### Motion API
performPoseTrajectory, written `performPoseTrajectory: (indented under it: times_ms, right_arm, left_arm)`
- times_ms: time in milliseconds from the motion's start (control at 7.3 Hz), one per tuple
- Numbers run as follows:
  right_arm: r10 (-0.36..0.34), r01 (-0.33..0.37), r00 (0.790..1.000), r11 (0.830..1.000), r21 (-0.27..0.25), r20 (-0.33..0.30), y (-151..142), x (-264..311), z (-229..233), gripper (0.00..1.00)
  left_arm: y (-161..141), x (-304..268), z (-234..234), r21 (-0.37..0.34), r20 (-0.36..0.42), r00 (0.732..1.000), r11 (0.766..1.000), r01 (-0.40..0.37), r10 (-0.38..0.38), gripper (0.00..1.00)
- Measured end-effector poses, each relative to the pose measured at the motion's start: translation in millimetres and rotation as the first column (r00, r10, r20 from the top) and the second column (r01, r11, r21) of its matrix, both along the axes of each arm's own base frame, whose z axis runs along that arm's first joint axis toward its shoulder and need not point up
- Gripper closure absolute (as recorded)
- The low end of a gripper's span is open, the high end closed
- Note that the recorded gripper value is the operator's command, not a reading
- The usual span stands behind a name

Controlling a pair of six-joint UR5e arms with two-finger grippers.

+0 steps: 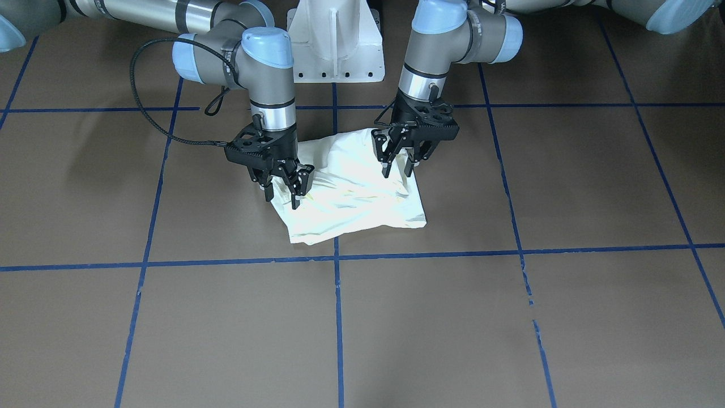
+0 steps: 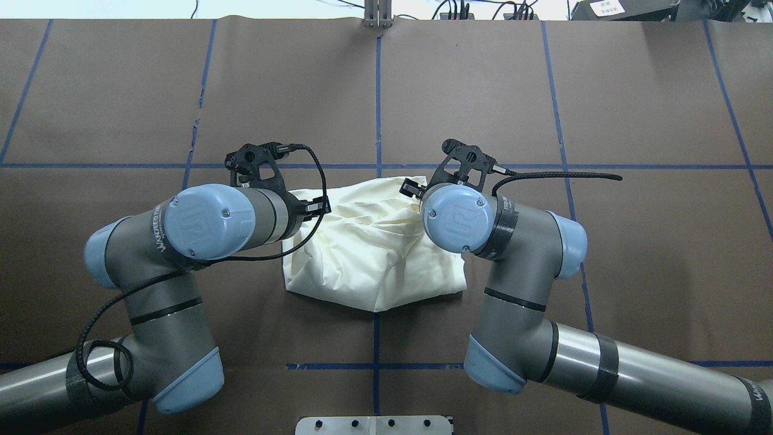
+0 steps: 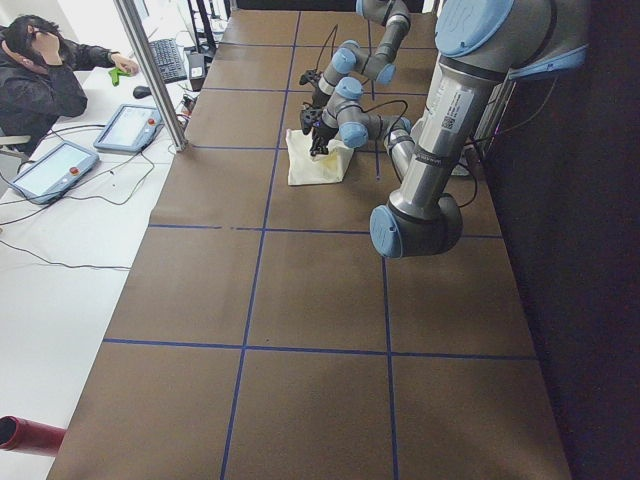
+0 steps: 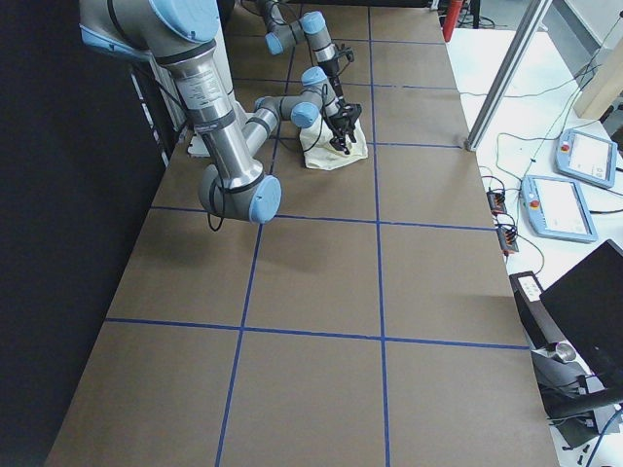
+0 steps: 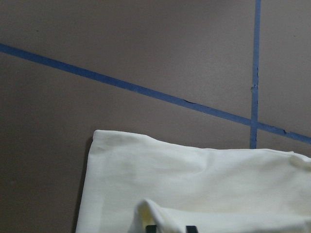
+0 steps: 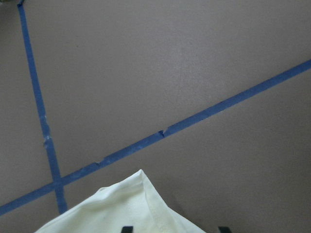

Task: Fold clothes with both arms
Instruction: 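Lift the near edge with both grippers and fold it away from the robot, then release the shirt and raise the right gripper away while the left gripper lowers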

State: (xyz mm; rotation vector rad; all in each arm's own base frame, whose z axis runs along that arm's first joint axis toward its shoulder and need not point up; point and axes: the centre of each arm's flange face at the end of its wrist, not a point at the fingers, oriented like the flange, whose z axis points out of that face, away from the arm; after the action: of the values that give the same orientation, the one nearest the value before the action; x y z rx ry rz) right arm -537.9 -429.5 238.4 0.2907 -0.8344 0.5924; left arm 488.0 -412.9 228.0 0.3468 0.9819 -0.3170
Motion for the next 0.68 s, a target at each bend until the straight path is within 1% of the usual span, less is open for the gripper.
performPoseTrajectory:
  times_ms: [137, 274, 411, 548, 685]
  right_arm:
    - [-0.030, 0.029, 0.999, 0.999, 0.023, 0.026, 2, 13, -17, 0.00]
    - [-0.052, 0.050, 0.998, 0.998, 0.041, 0.046, 10, 19, -30, 0.00]
    - [-0.076, 0.073, 0.996, 0.996, 0.058, 0.051, 23, 13, -35, 0.08]
    - [-0.089, 0.086, 0.995, 0.993, 0.078, 0.039, 39, 1, -35, 0.24]
    - [-0.082, 0.080, 0.997, 0.992, 0.093, 0.014, 46, -13, -28, 0.38]
  left_arm:
    - [-14, -14, -1, 0.047, 0.009, 1.000, 0.999, -0.022, 0.022, 0.00]
    - [-24, -26, 0, 0.076, 0.015, 0.999, 0.996, -0.052, 0.051, 0.00]
    - [-29, -32, 1, 0.091, 0.020, 0.998, 0.994, -0.067, 0.066, 0.00]
    - [-31, -35, 1, 0.096, 0.021, 0.997, 0.993, -0.074, 0.072, 0.00]
    - [-32, -35, 2, 0.097, 0.021, 0.997, 0.992, -0.077, 0.075, 0.00]
